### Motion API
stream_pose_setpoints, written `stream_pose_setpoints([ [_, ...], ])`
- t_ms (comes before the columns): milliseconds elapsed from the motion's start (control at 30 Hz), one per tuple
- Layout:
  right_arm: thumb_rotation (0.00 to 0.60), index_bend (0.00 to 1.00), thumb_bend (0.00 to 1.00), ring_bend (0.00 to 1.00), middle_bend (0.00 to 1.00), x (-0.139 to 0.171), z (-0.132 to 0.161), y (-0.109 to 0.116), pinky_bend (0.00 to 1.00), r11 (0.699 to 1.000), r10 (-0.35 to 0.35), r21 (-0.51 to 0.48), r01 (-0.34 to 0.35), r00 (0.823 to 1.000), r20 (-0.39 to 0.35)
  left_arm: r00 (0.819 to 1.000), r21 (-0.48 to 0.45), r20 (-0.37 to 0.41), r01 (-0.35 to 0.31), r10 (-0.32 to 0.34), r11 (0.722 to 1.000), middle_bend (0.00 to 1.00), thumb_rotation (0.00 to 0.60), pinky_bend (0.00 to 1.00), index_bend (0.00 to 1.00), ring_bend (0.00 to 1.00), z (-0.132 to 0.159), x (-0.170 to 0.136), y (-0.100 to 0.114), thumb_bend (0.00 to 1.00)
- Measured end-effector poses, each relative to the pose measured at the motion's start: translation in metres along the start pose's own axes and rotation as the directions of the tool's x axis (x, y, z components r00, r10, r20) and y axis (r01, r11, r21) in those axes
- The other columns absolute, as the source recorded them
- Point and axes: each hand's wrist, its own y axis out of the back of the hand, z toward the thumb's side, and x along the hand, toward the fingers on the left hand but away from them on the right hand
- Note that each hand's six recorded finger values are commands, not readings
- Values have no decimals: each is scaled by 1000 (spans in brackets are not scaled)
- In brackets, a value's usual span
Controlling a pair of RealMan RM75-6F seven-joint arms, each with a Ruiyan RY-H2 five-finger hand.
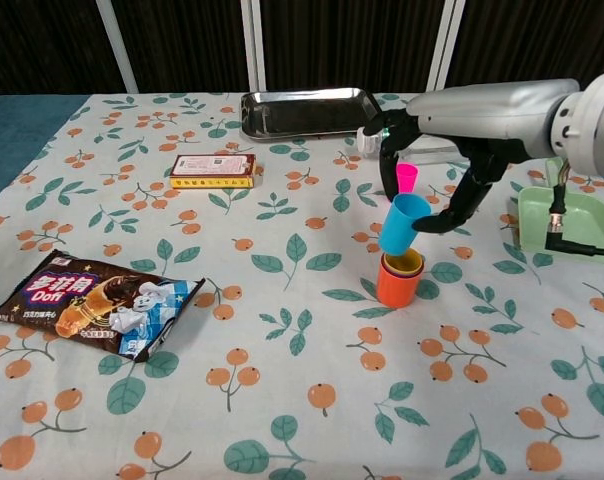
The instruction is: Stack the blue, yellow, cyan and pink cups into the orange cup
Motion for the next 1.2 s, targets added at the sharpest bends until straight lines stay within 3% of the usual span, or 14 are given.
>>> stream_pose_setpoints([
  [1200, 600, 521, 404, 30, 0, 0, -13, -22, 89, 999, 33, 1, -33, 999, 34, 1000, 6, 3, 2, -2, 1000, 99, 600, 50, 180, 6, 0, 1, 0, 682],
])
